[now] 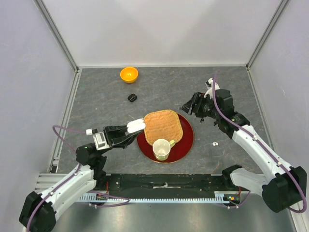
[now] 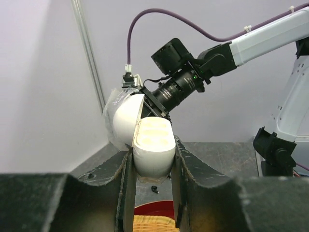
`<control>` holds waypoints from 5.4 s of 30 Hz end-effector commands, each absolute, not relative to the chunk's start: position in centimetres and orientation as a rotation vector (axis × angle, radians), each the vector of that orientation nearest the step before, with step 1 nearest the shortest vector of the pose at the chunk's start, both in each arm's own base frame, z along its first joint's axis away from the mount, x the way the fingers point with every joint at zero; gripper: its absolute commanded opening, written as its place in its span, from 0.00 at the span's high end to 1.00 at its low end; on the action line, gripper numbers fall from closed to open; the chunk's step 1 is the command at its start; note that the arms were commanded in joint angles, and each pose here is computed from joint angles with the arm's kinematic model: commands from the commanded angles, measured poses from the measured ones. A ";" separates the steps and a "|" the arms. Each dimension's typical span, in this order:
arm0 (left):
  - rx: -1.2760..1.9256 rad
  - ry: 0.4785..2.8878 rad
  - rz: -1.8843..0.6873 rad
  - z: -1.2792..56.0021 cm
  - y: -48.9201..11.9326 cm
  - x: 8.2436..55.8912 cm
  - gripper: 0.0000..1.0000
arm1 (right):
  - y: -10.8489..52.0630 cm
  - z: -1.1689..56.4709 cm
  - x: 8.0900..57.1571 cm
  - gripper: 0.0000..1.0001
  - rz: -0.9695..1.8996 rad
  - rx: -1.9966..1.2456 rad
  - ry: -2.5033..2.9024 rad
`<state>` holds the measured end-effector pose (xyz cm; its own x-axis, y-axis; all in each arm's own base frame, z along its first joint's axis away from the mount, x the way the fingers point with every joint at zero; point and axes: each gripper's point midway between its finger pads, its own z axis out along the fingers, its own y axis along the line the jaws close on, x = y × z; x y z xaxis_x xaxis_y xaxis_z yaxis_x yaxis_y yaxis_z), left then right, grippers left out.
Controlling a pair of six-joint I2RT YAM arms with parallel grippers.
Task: Insert the wireless bluetooth earbuds into the charging case
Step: Pick up the earbud from the center of the board.
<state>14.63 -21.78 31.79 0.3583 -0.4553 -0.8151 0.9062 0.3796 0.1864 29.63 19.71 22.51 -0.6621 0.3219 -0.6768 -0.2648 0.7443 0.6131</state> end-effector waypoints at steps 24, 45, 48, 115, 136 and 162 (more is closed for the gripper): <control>0.754 0.731 -0.866 33.2 -21.5 15.0 0.98 | 0.3 4.6 23.8 0.37 0.391 1.139 2.303; 0.747 0.763 -0.889 32.2 -21.6 15.3 0.98 | 2.5 2.5 22.2 0.42 0.530 1.136 2.336; 0.745 0.763 -0.891 32.2 -21.6 15.3 0.98 | 2.6 2.6 21.6 0.42 0.531 1.151 2.329; 0.750 0.822 -0.922 31.3 -22.5 16.3 0.98 | 2.4 3.8 22.0 0.55 0.478 0.900 2.406; 0.751 0.819 -0.933 31.3 -22.5 16.1 0.98 | 2.8 2.9 21.2 0.59 0.445 0.925 2.462; 0.739 0.817 -0.926 31.0 -22.2 16.0 0.98 | 3.6 2.6 21.2 0.62 0.435 0.894 2.493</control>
<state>16.67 -22.46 29.50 0.3257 -0.3495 -0.8785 0.8953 0.4127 0.1677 20.47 3.76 2.21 -0.6961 0.6586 -0.2858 0.5180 0.7364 0.4352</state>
